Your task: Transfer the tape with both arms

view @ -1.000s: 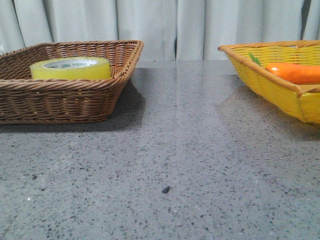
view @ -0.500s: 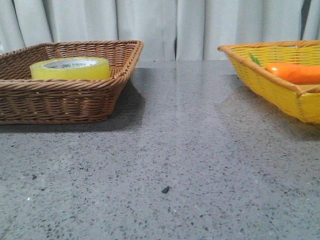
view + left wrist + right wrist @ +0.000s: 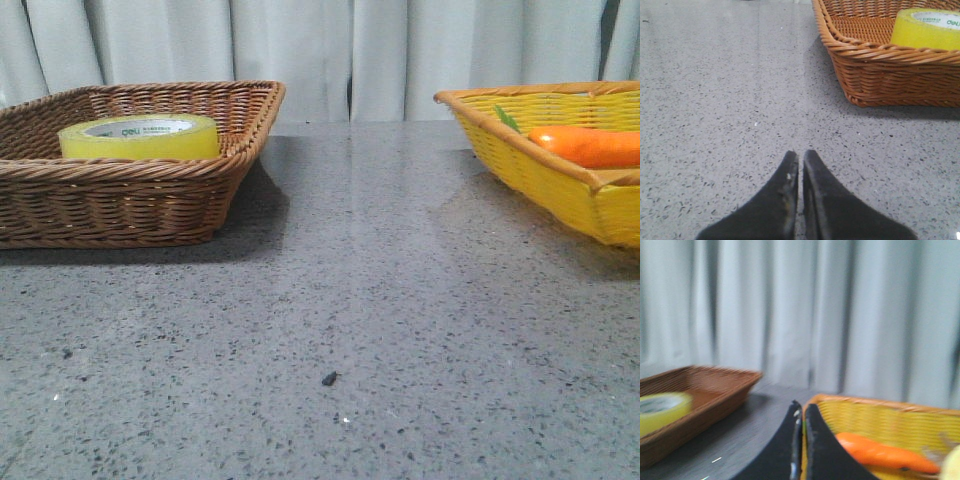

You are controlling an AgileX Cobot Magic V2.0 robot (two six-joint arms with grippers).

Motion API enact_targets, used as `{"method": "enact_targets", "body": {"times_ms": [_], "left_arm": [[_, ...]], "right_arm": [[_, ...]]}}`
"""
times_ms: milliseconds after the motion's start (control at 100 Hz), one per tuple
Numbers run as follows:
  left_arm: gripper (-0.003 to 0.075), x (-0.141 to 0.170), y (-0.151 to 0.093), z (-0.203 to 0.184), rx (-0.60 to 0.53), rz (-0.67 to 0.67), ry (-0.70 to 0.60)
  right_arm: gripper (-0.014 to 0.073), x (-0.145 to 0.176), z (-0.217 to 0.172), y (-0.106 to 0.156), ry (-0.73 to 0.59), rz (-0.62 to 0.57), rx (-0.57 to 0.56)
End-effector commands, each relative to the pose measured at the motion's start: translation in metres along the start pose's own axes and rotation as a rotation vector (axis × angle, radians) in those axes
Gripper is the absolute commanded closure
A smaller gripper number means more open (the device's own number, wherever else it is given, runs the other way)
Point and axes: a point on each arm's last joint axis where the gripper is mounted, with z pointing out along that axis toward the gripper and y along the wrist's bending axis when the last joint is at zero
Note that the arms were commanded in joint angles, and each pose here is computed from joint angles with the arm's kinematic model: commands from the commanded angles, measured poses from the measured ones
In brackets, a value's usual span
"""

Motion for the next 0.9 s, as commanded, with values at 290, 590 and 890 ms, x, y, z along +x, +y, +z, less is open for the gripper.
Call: {"method": "enact_targets", "body": {"times_ms": [290,590,890], "left_arm": [[0.0741,-0.002,0.0,-0.001,0.006,-0.02,-0.063],[0.0741,-0.002,0.0,-0.001,0.006,-0.02,-0.066],[0.0741,-0.002,0.0,-0.001,0.006,-0.02,-0.066]], "right_arm": [[0.0651,0.045,-0.015,-0.019,0.012,-0.055,0.302],[0.0651,0.079,-0.034,-0.013,0.355,-0.005,0.314],[0.0651,0.088,-0.037,-0.012,0.462,0.024,0.303]]}}
